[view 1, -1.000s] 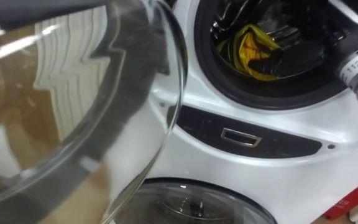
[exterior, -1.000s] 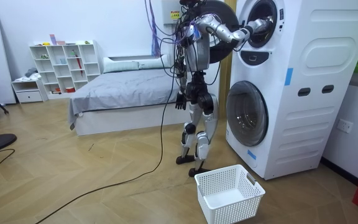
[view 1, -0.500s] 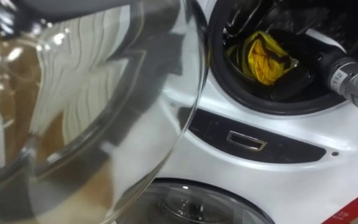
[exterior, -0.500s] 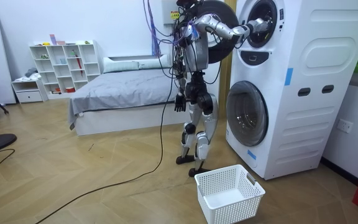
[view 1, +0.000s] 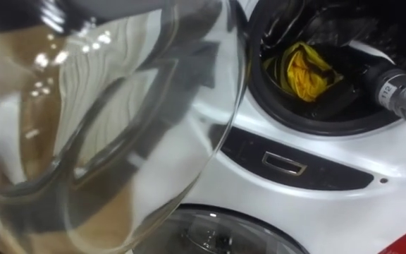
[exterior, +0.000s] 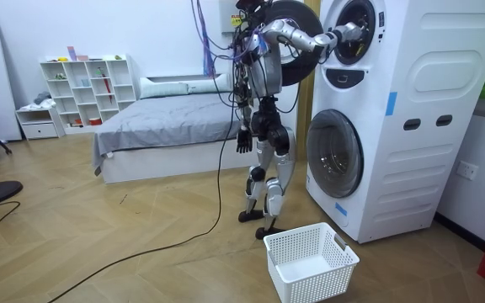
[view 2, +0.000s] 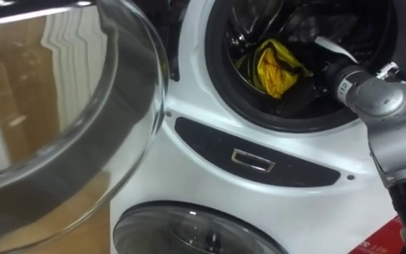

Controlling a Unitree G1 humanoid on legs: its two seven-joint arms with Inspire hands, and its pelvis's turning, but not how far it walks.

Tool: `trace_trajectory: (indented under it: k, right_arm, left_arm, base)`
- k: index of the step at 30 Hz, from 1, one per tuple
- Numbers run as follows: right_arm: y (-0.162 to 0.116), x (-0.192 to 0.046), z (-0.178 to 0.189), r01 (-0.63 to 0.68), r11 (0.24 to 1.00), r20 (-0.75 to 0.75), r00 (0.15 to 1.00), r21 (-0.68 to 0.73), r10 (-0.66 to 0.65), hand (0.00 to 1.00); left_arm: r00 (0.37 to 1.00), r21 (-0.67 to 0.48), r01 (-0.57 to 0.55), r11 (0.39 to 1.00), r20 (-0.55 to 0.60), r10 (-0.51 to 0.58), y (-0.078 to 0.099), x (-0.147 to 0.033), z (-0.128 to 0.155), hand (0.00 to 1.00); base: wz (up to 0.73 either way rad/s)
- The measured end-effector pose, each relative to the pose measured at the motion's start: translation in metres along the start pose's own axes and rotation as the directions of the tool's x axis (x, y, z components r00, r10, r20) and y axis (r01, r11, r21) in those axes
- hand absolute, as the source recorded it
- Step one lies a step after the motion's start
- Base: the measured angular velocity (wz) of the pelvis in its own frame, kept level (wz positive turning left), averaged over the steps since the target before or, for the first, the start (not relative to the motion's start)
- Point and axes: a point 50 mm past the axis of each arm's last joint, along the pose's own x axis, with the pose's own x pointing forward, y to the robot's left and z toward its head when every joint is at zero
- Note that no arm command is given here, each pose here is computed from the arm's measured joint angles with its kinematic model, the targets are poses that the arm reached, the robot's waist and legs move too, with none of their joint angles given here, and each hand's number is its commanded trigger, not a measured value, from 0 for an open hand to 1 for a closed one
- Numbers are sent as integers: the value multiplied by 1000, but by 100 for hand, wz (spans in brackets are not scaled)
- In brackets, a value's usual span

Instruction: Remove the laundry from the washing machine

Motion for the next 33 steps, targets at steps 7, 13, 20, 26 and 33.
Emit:
trace_trajectory:
  k: [7, 13, 20, 26, 33]
  right_arm:
    - [-13, 5, -3, 73, 995, -73, 994, -64, -78, 100]
    - [-14, 5, 2, 93, 992, -46, 994, -84, -97, 100]
    - [-12, 4, 13, 99, 989, -3, 995, -109, -100, 100]
    - [-10, 4, 20, 106, 986, 26, 994, -125, -104, 100]
    - [-1, -10, 42, 160, 970, 150, 980, -181, -134, 100]
  left_arm:
    - [1000, 11, 6, 1000, -10, -6, 2, 2, 4, 0]
    - [1000, 5, 0, 1000, 30, -1, 4, 2, 13, 0]
    - [998, 10, -20, 1000, 63, 19, 4, 0, 22, 0]
    - [996, 27, -38, 999, 83, 35, 3, -1, 26, 0]
    - [996, 21, -38, 999, 85, 36, -5, -1, 22, 0]
  base:
    - [4]
    - [-4]
    - [-2]
    - [-1]
    - [-7]
